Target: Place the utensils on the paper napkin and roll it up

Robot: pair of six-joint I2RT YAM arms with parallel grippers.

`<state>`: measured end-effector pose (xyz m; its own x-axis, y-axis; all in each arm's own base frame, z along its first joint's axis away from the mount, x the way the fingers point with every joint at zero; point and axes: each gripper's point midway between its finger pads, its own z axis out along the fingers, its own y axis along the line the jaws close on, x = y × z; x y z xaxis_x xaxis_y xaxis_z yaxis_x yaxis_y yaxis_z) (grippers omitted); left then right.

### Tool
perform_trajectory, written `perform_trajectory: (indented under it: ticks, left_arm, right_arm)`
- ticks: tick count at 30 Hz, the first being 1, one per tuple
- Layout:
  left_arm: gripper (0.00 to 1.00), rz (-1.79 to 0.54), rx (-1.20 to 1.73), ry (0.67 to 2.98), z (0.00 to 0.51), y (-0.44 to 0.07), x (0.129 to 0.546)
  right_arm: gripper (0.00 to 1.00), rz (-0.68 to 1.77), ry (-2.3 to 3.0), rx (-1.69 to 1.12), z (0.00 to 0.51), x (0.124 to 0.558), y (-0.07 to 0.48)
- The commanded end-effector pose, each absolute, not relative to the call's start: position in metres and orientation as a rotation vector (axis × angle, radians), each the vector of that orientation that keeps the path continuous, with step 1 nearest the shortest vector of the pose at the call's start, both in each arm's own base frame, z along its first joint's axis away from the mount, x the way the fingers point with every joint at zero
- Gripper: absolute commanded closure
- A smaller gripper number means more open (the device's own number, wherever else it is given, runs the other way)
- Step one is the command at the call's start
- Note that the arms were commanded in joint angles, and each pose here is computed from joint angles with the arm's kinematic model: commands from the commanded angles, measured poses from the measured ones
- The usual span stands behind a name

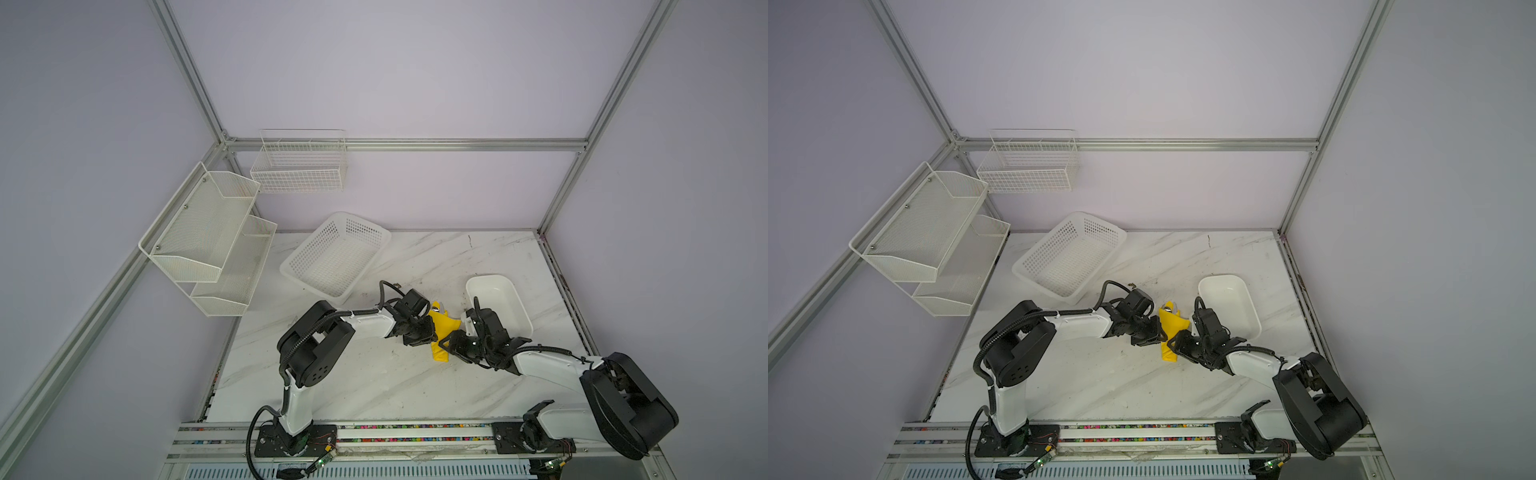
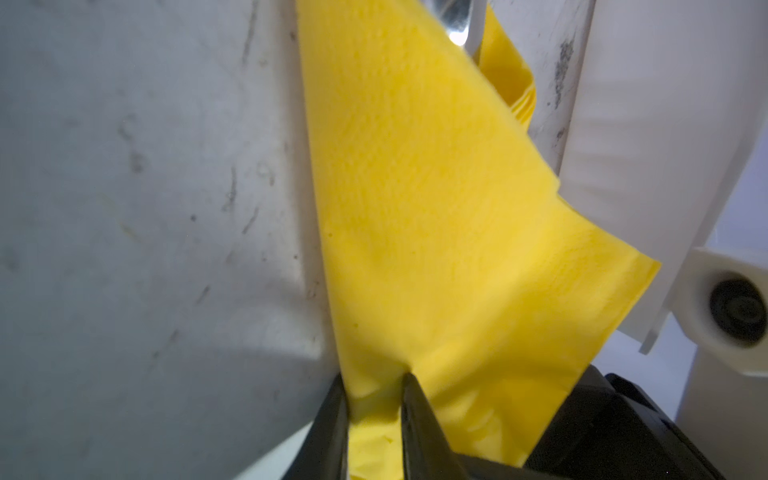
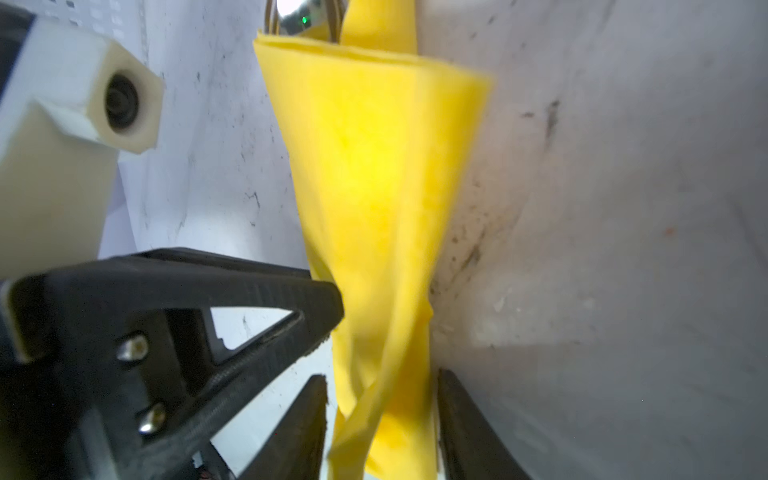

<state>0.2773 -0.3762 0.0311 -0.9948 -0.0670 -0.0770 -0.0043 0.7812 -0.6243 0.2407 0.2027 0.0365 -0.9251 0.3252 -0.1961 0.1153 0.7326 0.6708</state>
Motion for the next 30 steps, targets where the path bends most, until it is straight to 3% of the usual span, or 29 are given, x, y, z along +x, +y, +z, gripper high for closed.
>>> perform_trajectory:
  ticks: [1,7,14,18,30]
  left_arm:
    - [0.77,-0.909,-0.026,2.946,0.013,-0.372,0.268]
    - [0.78,-0.906,-0.027,2.94,0.015,-0.373,0.269]
    - [0.77,-0.902,-0.038,2.896,0.03,-0.371,0.273]
    - [0.77,-0.889,-0.09,2.854,0.041,-0.361,0.275]
    - [0.76,-1.004,-0.418,2.699,0.063,-0.288,0.274]
  right_arm:
    - [0.47,0.919,2.637,0.431,0.033,0.247,0.192]
    - [0.47,0.88,2.638,0.458,0.026,0.251,0.187]
    - [0.7,0.877,2.637,0.377,0.023,0.257,0.191]
    - [0.76,0.948,2.634,0.247,0.025,0.259,0.204]
    - [0.81,1.073,2.664,0.011,0.016,0.262,0.233]
